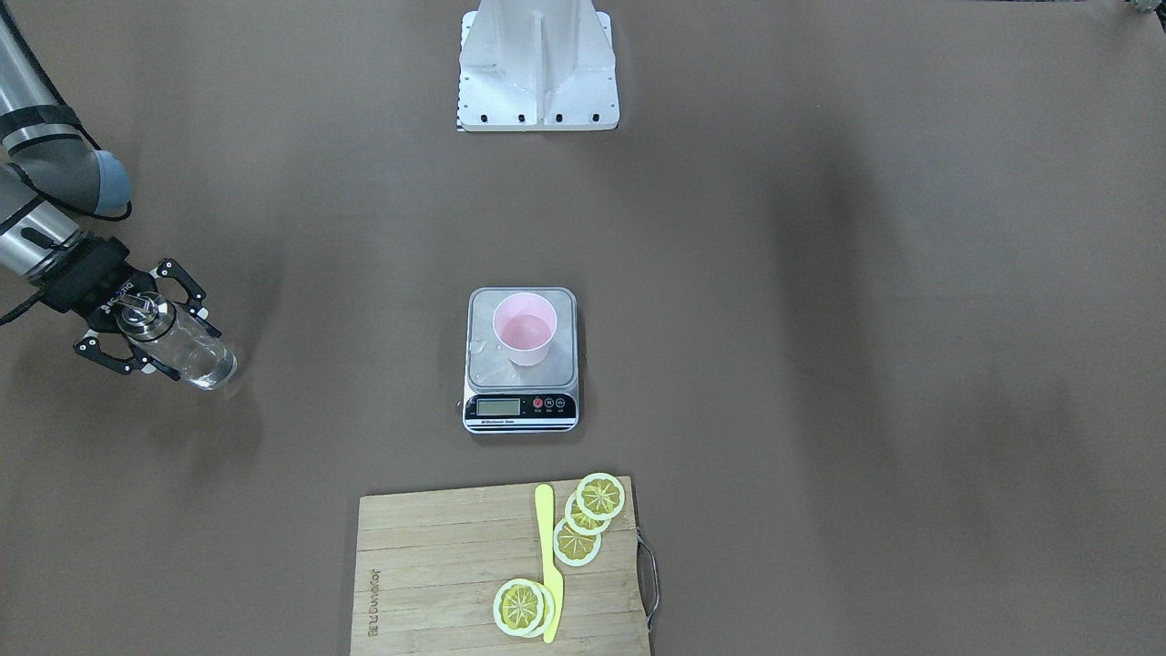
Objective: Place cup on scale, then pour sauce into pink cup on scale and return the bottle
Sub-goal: 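Turn the bottle upright and carry it back to its spot, then lower the sauce bottle onto the table and open the right gripper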
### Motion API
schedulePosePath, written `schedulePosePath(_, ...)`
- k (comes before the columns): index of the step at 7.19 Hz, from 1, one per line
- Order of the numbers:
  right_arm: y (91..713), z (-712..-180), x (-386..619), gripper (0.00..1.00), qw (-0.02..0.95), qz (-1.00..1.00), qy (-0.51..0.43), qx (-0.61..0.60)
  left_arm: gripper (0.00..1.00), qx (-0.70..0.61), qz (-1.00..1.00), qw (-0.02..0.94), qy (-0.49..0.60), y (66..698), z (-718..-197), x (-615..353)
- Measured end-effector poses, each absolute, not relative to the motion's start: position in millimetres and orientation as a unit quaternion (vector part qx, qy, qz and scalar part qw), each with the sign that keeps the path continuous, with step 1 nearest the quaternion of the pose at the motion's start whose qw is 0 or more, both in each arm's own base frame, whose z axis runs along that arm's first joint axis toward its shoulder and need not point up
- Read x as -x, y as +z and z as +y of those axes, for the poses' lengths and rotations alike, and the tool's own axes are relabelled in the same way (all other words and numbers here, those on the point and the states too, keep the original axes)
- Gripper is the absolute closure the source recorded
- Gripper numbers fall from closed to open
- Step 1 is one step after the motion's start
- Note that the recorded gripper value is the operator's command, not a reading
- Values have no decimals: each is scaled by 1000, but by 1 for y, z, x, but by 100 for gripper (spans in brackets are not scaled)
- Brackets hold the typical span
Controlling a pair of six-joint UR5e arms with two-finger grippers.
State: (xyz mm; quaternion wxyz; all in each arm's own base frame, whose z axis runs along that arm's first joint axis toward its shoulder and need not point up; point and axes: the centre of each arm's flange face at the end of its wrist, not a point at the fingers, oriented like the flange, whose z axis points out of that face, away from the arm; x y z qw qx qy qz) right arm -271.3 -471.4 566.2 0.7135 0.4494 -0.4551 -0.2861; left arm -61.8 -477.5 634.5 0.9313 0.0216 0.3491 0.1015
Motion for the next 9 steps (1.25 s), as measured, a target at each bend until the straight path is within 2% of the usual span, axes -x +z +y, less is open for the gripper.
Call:
schedulePosePath(4, 574, -471, 272, 98, 708, -456, -288, -456, 2, -22, 349, 931, 102, 634, -478, 62)
schedulePosePath(5, 573, -471, 272, 52, 706, -457, -290, -456, 2, -22, 349, 931, 102, 634, -478, 62)
schedulePosePath(6, 573, -471, 273, 16, 706, -457, -291, -456, 2, -22, 349, 931, 102, 634, -478, 62)
schedulePosePath(7, 572, -472, 274, 0, 706, -456, -292, -456, 2, -22, 349, 931, 102, 634, -478, 62)
schedulePosePath(9, 567, -475, 276, 0, 705, -457, -292, -457, 2, -22, 349, 931, 102, 634, -478, 62)
